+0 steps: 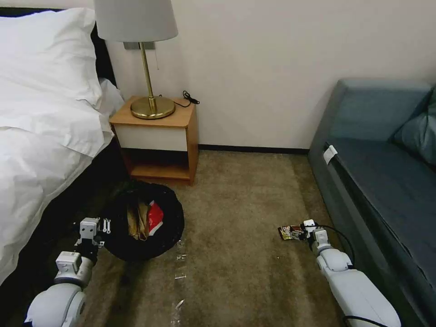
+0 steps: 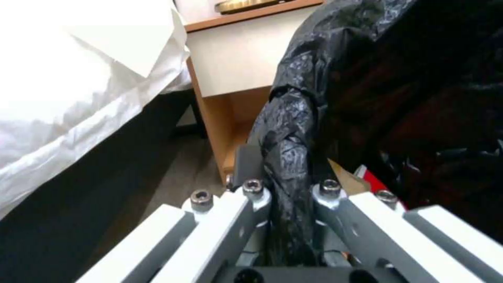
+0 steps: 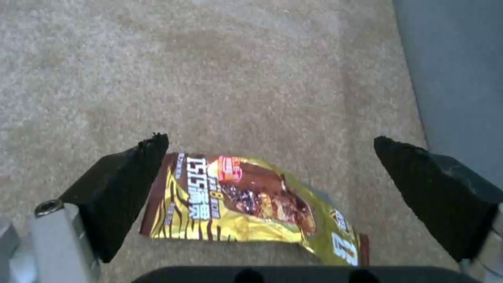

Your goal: Pick up the trash bin, then pick up the garbage on the floor and place it into the trash bin.

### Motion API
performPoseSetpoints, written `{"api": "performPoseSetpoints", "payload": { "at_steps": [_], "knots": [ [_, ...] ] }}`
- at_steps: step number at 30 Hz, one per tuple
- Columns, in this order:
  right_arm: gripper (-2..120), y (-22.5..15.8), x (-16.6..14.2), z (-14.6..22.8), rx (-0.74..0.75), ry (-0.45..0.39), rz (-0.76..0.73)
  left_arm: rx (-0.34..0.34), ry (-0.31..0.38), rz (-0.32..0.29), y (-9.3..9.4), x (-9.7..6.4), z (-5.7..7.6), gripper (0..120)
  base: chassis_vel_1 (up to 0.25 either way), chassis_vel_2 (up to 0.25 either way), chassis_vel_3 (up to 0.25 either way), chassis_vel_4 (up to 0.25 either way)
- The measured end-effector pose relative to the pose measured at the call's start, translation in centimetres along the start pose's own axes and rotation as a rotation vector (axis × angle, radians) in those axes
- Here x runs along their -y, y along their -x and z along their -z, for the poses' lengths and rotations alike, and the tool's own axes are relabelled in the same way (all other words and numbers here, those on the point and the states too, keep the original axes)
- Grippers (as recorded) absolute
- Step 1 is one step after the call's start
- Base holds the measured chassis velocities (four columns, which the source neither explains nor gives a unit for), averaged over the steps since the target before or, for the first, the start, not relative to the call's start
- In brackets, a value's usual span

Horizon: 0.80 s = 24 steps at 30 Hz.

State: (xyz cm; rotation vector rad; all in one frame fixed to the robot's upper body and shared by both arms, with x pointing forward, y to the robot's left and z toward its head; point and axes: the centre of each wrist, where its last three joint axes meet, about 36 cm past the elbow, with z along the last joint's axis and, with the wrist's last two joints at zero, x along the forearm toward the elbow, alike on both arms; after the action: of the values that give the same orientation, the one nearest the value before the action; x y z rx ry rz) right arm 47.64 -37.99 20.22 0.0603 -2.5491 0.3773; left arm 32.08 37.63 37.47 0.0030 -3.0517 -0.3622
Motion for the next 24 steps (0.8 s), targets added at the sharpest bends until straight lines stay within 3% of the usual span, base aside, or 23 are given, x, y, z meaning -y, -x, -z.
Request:
{"api": "performPoseSetpoints", "payload": {
  "at_steps": [24],
  "knots": [
    [100,-0.32,-0.31,-0.76,-0.010,0.001,0.004,-0.005,-0.001,-0.001,-0.17,-0.07,-0.27,3,-0.001,0.001,0.001,-0.002]
  ]
}}
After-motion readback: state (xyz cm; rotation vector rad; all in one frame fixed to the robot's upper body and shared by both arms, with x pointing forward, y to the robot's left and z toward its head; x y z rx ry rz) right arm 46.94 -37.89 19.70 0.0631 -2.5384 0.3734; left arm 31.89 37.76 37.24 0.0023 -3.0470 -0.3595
